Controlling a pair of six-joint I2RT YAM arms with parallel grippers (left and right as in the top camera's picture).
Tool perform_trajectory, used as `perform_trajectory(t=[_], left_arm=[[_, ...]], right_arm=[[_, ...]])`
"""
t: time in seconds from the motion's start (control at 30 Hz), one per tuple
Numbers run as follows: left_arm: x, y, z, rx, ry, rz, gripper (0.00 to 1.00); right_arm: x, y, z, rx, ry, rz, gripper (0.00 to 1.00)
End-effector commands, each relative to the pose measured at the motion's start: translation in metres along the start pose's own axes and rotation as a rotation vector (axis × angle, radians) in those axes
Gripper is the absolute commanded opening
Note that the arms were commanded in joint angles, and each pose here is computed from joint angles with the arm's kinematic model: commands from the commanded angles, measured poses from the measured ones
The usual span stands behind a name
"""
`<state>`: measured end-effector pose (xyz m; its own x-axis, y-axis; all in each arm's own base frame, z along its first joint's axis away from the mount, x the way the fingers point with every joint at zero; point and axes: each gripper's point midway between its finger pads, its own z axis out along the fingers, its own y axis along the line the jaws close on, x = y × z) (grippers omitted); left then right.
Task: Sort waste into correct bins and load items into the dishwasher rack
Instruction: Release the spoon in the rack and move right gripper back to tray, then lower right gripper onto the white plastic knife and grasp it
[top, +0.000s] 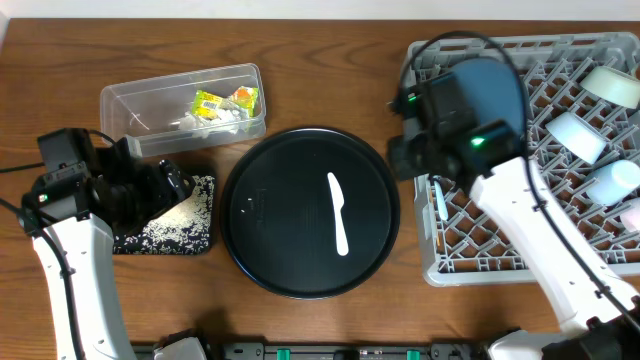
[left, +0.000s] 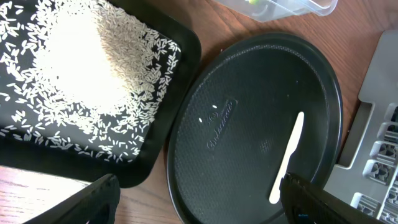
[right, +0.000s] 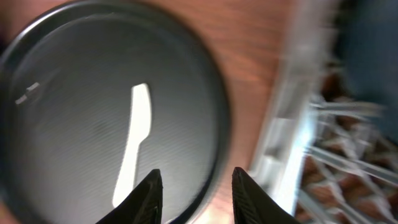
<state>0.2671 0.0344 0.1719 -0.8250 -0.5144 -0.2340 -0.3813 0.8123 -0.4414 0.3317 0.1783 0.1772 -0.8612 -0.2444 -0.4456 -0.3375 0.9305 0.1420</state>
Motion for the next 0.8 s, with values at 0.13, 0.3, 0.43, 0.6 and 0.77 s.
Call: perform_trajectory(t=[0.13, 0.3, 0.43, 0.6, 0.77], left_arm=[[-0.003, 0.001, -0.002, -0.008, -0.008, -0.006, 0.83], [-0.003, 0.001, -0.002, -0.008, -0.008, -0.007, 0.84], [-0.003, 0.001, -0.002, -0.008, -0.008, -0.007, 0.83], [-0.003, 0.001, -0.002, -0.008, -0.008, -0.007, 0.83], [-0.003, 0.001, -0.002, -0.008, -0.008, -0.007, 0.84]], right_arm=[[0.029, 0.054, 0.042, -0.044, 0.145, -0.039, 0.35], [0.062, 0.073, 0.081, -0.008, 0.288, 0.055, 0.37], [0.090, 0.085, 0.103, 0.024, 0.385, 0.052, 0.41], [0.114, 0.089, 0.128, 0.091, 0.453, 0.060, 0.41], [0.135, 0.086, 0.151, 0.137, 0.521, 0.053, 0.41]])
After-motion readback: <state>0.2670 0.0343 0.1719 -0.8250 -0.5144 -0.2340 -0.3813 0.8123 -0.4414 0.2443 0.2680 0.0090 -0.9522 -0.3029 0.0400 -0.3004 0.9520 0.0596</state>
